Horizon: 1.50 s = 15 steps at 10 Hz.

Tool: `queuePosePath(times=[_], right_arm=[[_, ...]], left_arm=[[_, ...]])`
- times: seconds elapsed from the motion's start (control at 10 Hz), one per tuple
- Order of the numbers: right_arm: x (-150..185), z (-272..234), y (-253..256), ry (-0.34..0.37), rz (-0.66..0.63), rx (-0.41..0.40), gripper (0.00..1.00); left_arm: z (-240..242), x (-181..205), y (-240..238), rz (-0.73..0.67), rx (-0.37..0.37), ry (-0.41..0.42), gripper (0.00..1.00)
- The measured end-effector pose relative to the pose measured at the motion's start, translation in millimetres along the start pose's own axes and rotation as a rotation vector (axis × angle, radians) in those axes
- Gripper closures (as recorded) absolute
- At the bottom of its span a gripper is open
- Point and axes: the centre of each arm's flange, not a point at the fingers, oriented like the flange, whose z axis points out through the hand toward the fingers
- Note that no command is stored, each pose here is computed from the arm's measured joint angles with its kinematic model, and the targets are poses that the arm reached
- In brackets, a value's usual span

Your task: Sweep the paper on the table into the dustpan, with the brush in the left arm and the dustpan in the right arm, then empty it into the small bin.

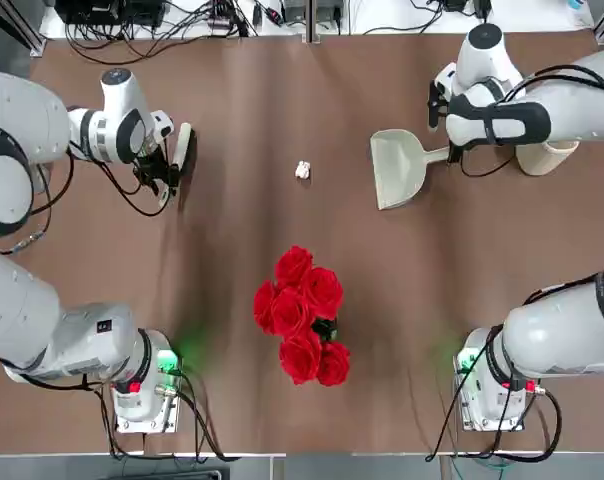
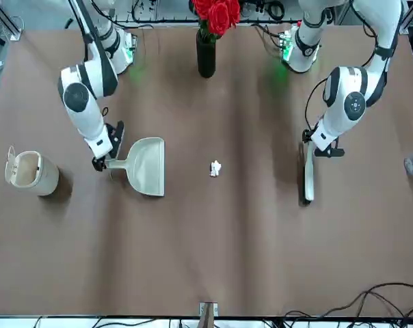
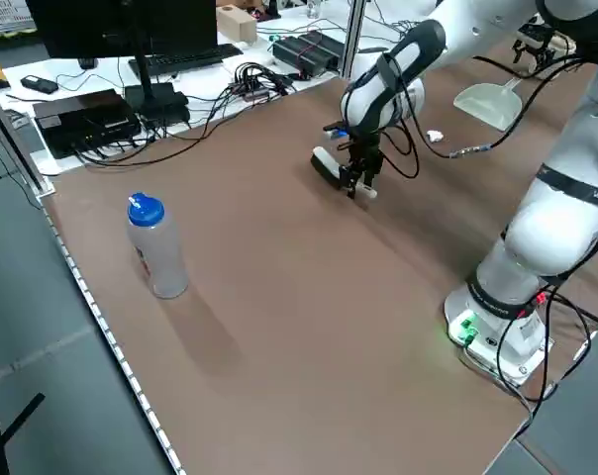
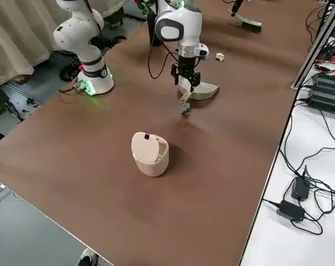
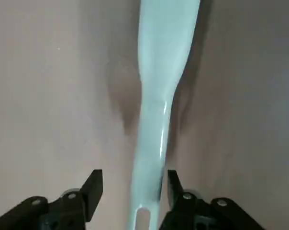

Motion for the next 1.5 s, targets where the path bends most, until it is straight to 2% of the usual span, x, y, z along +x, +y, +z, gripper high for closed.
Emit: queuePosePath(times=[0.1,0.2,0.7,0.9,1.0,1.2,1.3,1.5], right_arm=[[3.0,7.2,3.7,0.003,-0.002,0.009,0.0],[4.7,10.9,6.1,0.004,-0.004,0.014,0.0],[10.2,35.9,8.9,0.022,-0.027,0.004,0.0],[10.1,43.9,8.7,0.02,-0.032,0.011,0.02],[9.7,44.0,8.9,0.02,-0.031,0.01,0.03],[9.6,43.9,9.2,0.02,-0.031,0.01,0.12],[9.5,43.9,9.2,0.02,-0.031,0.01,0.26],[9.5,44.0,9.0,0.017,-0.035,0.009,0.61]], left_arm=[[-4.1,-0.6,-0.2,0.0,0.003,0.003,0.48],[-4.6,-1.0,-0.1,0.0,0.004,0.001,0.53],[3.0,-2.3,0.5,0.005,0.004,-0.017,0.52],[4.7,-2.3,0.6,0.013,0.01,-0.02,0.56],[4.3,-1.9,0.5,0.014,0.011,-0.019,0.62],[0.0,1.8,0.1,0.013,0.011,-0.009,0.73],[-5.4,5.4,0.9,0.014,0.013,-0.014,0.73],[-26.0,14.6,19.3,0.043,0.026,-0.043,0.73]])
